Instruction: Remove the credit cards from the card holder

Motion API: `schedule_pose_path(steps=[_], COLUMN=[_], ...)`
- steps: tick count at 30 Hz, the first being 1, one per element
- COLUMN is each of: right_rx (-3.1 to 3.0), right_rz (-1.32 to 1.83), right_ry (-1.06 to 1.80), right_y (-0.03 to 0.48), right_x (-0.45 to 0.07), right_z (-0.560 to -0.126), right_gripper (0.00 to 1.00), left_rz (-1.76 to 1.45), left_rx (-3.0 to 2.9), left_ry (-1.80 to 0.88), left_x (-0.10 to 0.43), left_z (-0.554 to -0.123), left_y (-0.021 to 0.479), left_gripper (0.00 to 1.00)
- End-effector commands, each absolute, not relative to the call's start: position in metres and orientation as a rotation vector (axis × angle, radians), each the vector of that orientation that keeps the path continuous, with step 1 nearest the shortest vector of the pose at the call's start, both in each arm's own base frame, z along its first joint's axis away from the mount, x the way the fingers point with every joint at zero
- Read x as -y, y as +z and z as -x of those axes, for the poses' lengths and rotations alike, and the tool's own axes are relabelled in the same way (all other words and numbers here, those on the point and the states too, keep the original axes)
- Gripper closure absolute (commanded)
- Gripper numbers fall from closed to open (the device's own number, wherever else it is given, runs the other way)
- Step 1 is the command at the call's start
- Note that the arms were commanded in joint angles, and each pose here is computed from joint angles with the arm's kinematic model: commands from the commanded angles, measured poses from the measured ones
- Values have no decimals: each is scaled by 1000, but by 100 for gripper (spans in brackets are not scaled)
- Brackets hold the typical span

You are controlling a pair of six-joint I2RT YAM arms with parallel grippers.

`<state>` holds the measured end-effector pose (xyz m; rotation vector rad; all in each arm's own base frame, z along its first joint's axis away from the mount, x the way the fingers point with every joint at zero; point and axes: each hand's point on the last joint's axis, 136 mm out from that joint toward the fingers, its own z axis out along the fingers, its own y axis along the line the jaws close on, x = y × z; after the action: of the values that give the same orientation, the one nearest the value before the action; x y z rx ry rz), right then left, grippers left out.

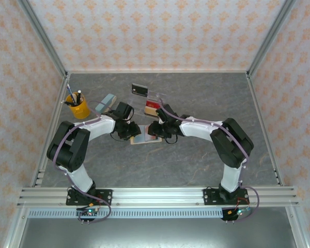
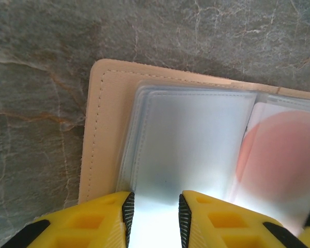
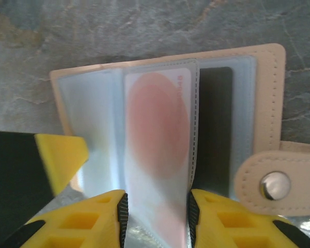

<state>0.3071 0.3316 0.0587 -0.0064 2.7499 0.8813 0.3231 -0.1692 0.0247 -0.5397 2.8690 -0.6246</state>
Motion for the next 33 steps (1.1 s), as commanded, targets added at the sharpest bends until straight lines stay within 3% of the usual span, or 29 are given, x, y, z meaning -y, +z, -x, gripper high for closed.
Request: schedule_pose_path(steps=[1, 17, 33], right_rx=[-2664, -2587, -2571], right_rz=[31, 50, 34], right_ry=[986, 1354, 1392], right_y=[87, 95, 90], right_x=[-341, -390, -407], right_z=[-310, -313, -325], right_gripper=[63, 57, 53], left_rz=[528, 680, 776], left_rx=[-2899, -2768, -2676], left_ry=[-526, -357, -371], left_x=[161, 118, 90], left_z=[-320, -318, -315], left_y=[18, 45, 61], left_gripper=[66, 67, 71])
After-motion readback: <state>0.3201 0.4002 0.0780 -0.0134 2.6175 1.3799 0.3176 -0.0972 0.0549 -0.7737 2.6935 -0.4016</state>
